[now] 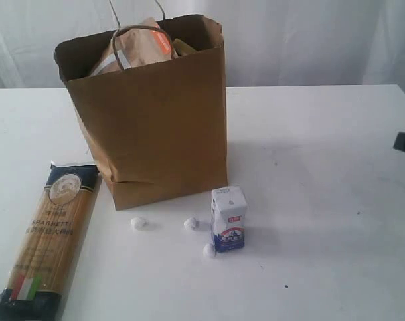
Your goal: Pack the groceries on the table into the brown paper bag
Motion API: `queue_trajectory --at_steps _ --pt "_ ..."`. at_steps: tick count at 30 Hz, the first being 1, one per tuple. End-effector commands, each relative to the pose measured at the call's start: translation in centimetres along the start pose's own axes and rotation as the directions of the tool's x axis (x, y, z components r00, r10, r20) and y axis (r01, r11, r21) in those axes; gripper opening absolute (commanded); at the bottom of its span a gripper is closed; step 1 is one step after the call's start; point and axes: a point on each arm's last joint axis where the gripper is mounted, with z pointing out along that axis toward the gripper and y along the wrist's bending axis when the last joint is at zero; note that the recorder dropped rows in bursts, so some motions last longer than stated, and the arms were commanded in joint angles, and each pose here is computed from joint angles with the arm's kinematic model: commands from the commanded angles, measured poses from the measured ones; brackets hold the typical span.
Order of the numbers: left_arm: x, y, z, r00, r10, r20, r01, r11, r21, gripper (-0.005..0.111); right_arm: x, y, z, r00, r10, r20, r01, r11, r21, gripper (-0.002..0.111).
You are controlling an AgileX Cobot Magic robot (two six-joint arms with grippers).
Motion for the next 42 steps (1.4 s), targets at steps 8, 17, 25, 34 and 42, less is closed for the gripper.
queue_trajectory --at_steps 8,17,25,34,42 --pt "-1.0 0.0 -0.1 0.990 -0.065 0.126 0.065 0.998 0.009 0.000 -1.0 0.5 -15.9 0.798 -0.231 0.556 0.275 0.962 0.005 0.000" --pt "-1.3 0.0 -0.1 0.985 -0.066 0.159 0.065 0.998 0.011 0.000 4.6 -0.5 -21.5 0.780 -0.258 0.570 0.319 0.948 -0.009 0.000" --pt "-4.8 -0.2 -1.2 0.900 -0.050 0.433 0.042 0.999 0.028 0.000 5.9 -1.5 -13.9 0.743 -0.221 0.632 0.262 0.965 0.029 0.000" --pt "-15.1 -1.9 -7.6 0.575 0.264 0.774 -0.203 0.963 -0.178 0.000 10.6 -2.4 -9.5 0.937 -0.258 0.236 0.268 0.963 -0.014 0.000" --pt "-25.5 -3.7 -12.3 0.333 0.230 0.914 -0.146 0.971 -0.191 0.000 10.6 -2.3 -9.5 0.959 -0.159 0.235 0.175 0.983 -0.050 0.000"
